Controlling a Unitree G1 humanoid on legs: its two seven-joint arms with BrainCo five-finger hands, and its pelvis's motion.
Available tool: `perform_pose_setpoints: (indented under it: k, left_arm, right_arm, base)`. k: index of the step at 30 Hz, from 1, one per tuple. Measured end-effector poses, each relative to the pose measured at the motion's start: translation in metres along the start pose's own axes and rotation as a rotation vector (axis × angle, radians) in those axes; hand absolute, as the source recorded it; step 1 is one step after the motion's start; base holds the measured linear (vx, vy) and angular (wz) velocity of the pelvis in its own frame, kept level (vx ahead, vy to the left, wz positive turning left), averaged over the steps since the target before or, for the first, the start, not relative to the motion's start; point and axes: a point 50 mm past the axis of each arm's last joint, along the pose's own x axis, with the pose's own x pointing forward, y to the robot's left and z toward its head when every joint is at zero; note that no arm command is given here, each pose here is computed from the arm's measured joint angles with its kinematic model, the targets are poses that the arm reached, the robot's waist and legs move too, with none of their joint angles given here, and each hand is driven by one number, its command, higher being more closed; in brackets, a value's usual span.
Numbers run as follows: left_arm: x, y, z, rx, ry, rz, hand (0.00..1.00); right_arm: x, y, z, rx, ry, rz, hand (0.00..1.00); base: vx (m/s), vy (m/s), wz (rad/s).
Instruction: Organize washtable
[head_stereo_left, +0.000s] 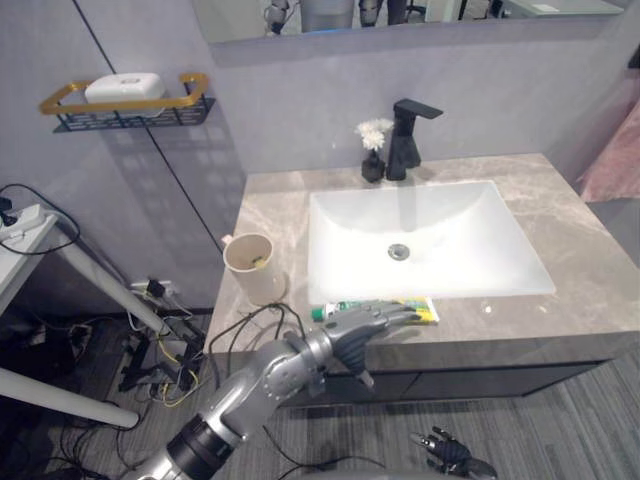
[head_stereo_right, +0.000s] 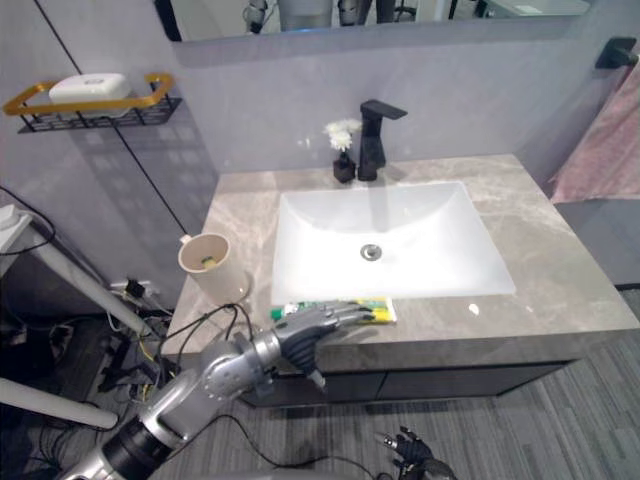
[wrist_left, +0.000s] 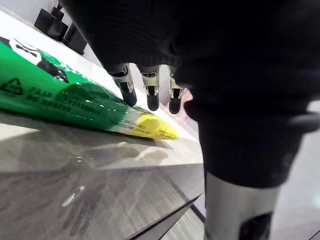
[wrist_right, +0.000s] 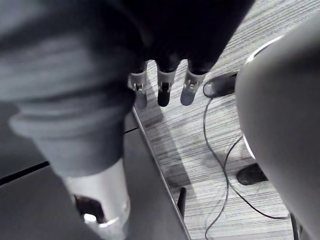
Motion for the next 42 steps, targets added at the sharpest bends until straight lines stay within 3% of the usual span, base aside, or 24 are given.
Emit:
perform_pose_setpoints:
  k: [10,27,33,34,42]
  left_arm:
    - [-0.001,0.009,-0.013,0.068,0.068,0.046,0.0]
    - [-0.007,0.005,-0.023,0.052,0.137,0.098,0.0]
    - [-0.003,0.008,-0.046,0.11,0.225,0.121,0.0]
    - [-0.002,0.009,-0.047,0.115,0.225,0.121,1.0]
    - [0.0,0.01,-0.049,0.118,0.219,0.137,1.0]
  right_arm:
    - [0.001,0.004,0.002,0.003,-0.01,0.01,0.0]
    - [0.0,0.004,0.001,0.008,-0.018,-0.001,0.0]
    - [-0.001,0.003,-0.001,0.002,-0.015,-0.006,0.0]
    - [-0.001,0.003,-0.001,0.003,-0.014,-0.007,0.0]
    - [-0.001,0.003,-0.001,0.004,-0.018,-0.01,0.0]
  base:
    - [-0.04,0.001,-0.03]
    - [-0.03,-0.004,-0.01]
    - [-0.01,0.001,-0.01]
    - [0.0,0.0,0.0]
    - [0.0,0.0,0.0]
